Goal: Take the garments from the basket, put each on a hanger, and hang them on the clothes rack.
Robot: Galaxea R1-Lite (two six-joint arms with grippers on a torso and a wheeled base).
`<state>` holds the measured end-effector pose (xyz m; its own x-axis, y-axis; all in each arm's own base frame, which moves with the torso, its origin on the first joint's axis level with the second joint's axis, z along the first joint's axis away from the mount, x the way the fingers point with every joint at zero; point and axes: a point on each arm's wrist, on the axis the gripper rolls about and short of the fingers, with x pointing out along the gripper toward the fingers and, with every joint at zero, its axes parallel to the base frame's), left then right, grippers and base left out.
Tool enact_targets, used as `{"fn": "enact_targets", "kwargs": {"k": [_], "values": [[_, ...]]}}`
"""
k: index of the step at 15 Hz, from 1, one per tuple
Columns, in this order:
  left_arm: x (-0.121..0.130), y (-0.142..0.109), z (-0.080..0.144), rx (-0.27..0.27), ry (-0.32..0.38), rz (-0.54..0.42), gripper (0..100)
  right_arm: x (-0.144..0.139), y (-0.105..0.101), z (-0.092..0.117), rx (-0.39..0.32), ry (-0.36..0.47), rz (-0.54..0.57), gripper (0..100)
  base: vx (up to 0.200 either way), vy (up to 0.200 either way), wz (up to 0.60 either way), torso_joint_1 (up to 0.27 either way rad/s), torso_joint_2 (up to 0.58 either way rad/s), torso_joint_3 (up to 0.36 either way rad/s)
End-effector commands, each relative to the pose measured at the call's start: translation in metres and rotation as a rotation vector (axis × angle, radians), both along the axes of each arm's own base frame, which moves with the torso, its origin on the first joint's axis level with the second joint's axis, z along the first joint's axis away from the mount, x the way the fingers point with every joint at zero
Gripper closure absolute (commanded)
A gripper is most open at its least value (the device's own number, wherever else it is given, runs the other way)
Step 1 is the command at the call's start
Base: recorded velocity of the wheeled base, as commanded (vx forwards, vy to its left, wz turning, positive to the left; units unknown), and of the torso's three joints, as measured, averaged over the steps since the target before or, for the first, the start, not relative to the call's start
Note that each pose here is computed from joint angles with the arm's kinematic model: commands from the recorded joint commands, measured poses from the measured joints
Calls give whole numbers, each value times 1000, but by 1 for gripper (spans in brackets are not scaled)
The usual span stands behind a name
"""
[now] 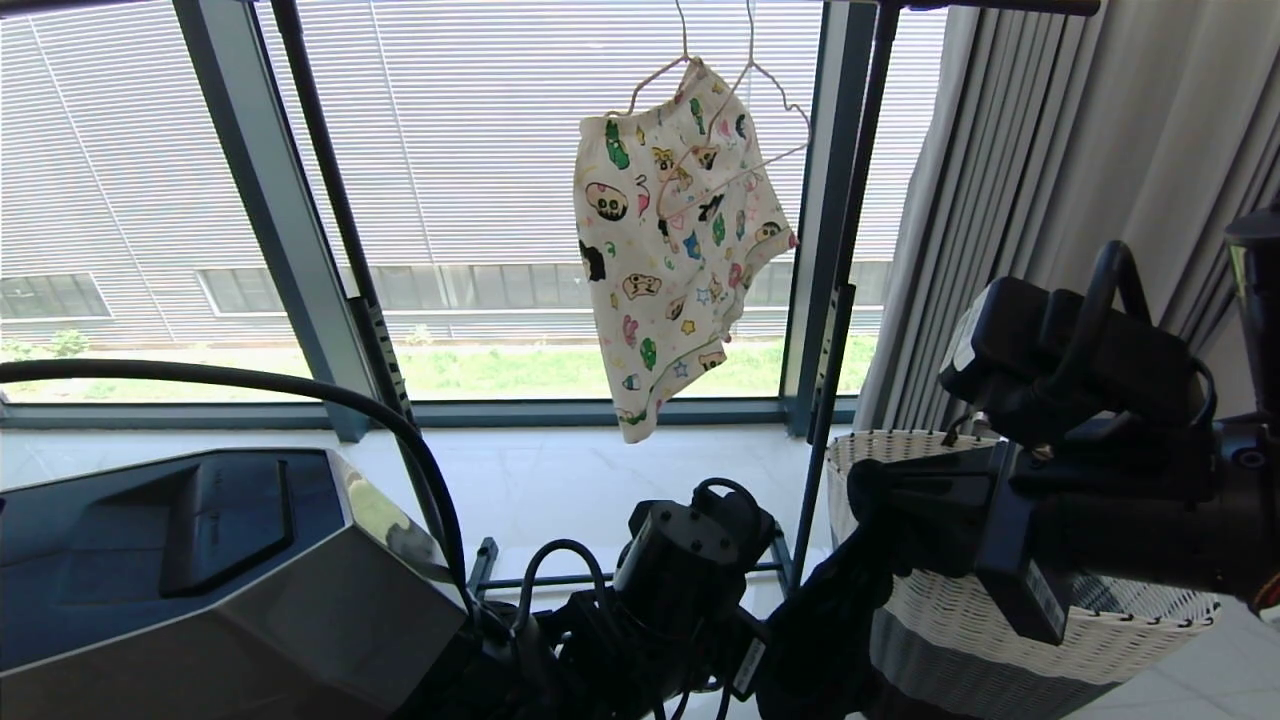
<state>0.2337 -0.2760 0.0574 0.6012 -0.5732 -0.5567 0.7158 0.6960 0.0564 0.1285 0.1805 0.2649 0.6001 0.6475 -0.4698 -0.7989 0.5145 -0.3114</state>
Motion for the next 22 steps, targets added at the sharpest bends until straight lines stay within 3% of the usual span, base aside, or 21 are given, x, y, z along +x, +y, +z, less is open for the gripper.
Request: {"fn": "enact_targets", "kwargs": {"k": [1,3,7,9,12,15,17,19,22], "values": [[0,0,0,-1,-1,0,100,0,0,0,-1,0,1,100,0,0,0,0,0,0],[-1,1,0,0,0,0,100,0,0,-1,0,3,-1,100,0,0,0,0,0,0],[-7,17,-2,53,-23,55,100,6,-1,-13,40,110,-93,100,0,0,0,0,0,0],[-9,29,2,53,-23,75,100,8,-1,-20,39,148,-117,100,0,0,0,0,0,0],[-8,78,36,22,-60,180,100,27,24,-43,118,161,-144,100,0,0,0,0,0,0],[-18,139,73,73,-70,299,100,54,64,-61,239,154,-157,100,0,0,0,0,0,0],[-27,175,102,91,-121,377,100,64,89,-56,313,158,-147,100,0,0,0,0,0,0],[-45,195,125,86,-157,377,100,70,104,-42,374,146,-136,100,0,0,0,0,0,0],[-59,201,149,93,-164,345,100,72,103,-34,396,131,-138,100,0,0,0,0,0,0]]}}
